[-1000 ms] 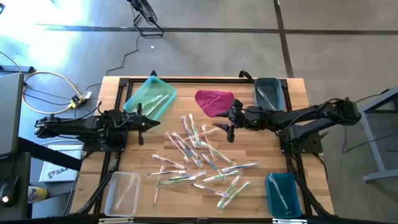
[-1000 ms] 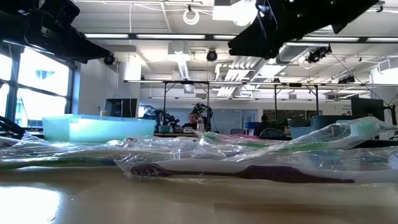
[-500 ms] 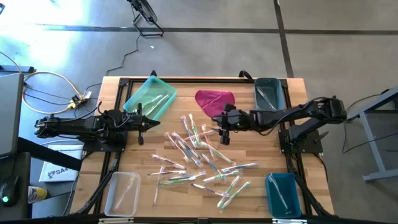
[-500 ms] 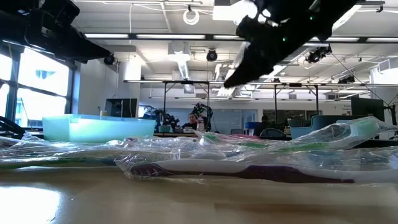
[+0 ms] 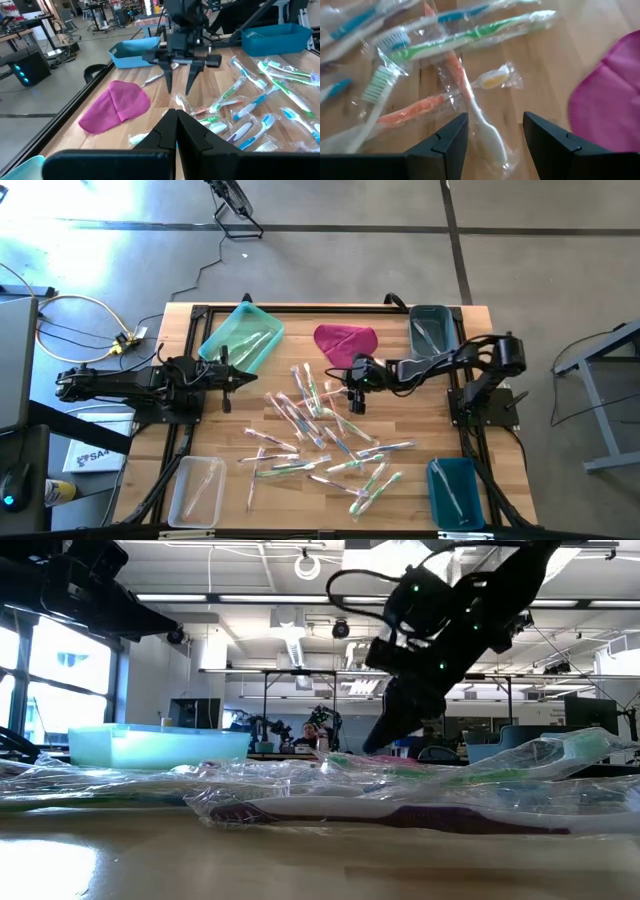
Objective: Pick & Place Toothbrushes
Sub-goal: Put the orange toothbrush to the transparent bin
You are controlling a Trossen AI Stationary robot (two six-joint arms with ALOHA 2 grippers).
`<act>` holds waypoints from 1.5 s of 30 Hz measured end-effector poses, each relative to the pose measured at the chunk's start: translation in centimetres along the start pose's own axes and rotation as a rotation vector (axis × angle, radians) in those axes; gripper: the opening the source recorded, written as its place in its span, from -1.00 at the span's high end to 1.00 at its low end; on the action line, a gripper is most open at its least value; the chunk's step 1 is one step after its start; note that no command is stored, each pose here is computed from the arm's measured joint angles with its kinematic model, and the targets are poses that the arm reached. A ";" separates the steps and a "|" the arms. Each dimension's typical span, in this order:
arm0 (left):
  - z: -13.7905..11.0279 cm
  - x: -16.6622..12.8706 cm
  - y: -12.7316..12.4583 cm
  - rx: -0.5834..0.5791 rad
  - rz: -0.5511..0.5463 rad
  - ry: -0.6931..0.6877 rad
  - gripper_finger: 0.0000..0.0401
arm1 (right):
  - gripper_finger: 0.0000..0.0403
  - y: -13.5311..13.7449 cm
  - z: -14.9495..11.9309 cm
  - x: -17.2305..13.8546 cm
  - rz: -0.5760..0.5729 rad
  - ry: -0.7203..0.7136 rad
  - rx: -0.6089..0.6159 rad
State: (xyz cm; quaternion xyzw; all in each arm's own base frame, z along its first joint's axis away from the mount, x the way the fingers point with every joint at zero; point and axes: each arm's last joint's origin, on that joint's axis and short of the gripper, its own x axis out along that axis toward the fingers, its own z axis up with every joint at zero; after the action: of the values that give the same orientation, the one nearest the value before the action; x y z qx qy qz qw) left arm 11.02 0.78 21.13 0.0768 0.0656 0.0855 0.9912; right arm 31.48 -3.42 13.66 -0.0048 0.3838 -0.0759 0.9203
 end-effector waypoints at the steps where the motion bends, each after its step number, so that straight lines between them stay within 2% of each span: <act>1: 0.0 0.0 0.0 0.000 0.000 0.000 0.99 | 0.10 0.0 -0.2 0.3 0.003 0.005 -0.001; 15: 0.0 0.0 0.0 0.003 0.003 0.000 0.99 | 0.12 0.2 -1.5 2.3 0.006 0.045 -0.003; 19: 0.0 0.0 0.0 0.003 0.004 0.000 0.99 | 0.27 0.2 -1.5 2.3 0.004 0.044 -0.004; 27: 0.0 0.0 0.0 0.003 0.003 0.003 0.99 | 0.74 0.2 -1.5 2.3 0.002 0.049 -0.005; 31: 0.0 0.0 0.0 0.003 0.003 0.003 0.99 | 0.87 0.2 -1.5 2.3 0.002 0.055 -0.005; 40: 0.0 0.0 0.0 0.003 0.001 0.003 0.99 | 0.89 0.7 -1.5 2.2 0.000 0.057 -0.018; 45: 0.0 0.0 0.0 0.003 0.000 0.003 0.99 | 0.90 1.2 -1.1 1.2 0.018 0.050 -0.030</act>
State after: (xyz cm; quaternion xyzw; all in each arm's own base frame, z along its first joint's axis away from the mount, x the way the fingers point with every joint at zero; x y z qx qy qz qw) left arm 11.02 0.79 21.12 0.0784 0.0670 0.0853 0.9910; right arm 31.71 -2.31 12.01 -0.0134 0.4079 -0.0619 0.9108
